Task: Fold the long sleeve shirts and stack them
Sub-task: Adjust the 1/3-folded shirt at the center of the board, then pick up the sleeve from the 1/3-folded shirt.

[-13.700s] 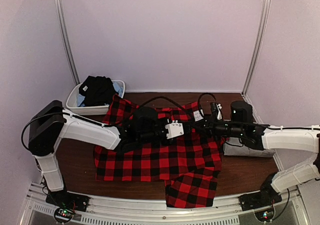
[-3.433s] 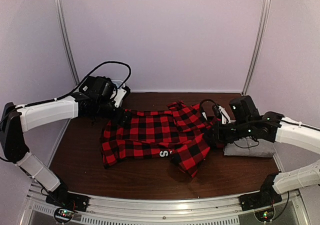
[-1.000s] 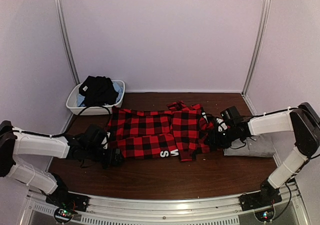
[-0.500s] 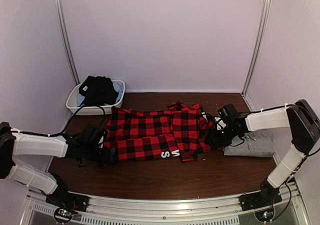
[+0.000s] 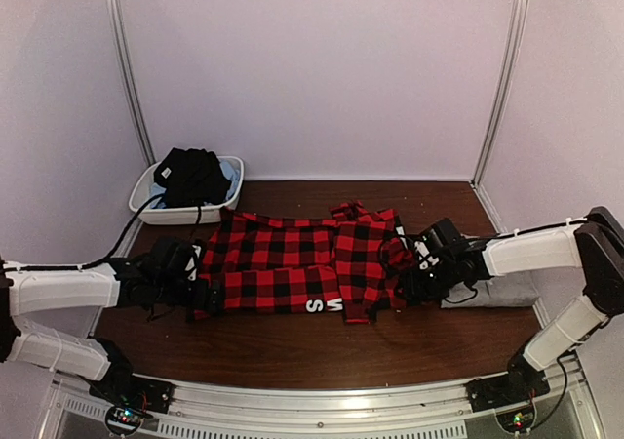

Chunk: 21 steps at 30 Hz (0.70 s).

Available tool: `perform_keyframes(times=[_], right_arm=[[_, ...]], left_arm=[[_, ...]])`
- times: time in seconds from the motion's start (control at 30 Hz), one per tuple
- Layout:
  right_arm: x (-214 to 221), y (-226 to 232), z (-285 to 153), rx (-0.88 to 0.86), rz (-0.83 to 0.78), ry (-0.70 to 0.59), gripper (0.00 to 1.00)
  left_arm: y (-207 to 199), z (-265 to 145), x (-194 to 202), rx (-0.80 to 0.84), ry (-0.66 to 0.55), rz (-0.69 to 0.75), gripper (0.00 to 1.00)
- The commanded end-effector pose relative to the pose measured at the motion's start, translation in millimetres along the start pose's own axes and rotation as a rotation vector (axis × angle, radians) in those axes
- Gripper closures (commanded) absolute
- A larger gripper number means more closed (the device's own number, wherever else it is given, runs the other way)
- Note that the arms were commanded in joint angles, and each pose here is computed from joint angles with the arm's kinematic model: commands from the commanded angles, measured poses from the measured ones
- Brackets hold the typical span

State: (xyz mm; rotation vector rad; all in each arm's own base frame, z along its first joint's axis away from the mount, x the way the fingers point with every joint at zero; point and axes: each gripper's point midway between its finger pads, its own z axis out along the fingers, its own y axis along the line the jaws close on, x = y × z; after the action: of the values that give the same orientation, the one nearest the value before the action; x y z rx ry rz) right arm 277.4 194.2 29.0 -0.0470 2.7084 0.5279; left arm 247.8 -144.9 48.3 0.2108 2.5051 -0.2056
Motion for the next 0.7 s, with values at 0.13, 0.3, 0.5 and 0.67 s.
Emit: perform_keyframes(times=[0.13,0.3,0.5,0.67], right_arm=[[0.9,12.2,-25.5,0.047,0.018,-0.043,0.36],[-18.3,36.2,-38.6,-0.027,0.011,-0.119,0.36],[-15.8,62.9,-28.3,-0.124,0.011,-0.096,0.39],[-13.0,74.5,-15.6,-0.169,0.027,-0.081,0.42]], left_arm=[[-42.6,-34.5,-79.2,0.18,-0.22,0.029,0.02],[-64.1,-43.9,-98.6,0.291,-0.276,0.004,0.02],[-81.0,-44.0,-103.4,0.38,-0.273,-0.018,0.02],[-89.8,-43.3,-110.5,0.417,-0.282,-0.015,0.02]])
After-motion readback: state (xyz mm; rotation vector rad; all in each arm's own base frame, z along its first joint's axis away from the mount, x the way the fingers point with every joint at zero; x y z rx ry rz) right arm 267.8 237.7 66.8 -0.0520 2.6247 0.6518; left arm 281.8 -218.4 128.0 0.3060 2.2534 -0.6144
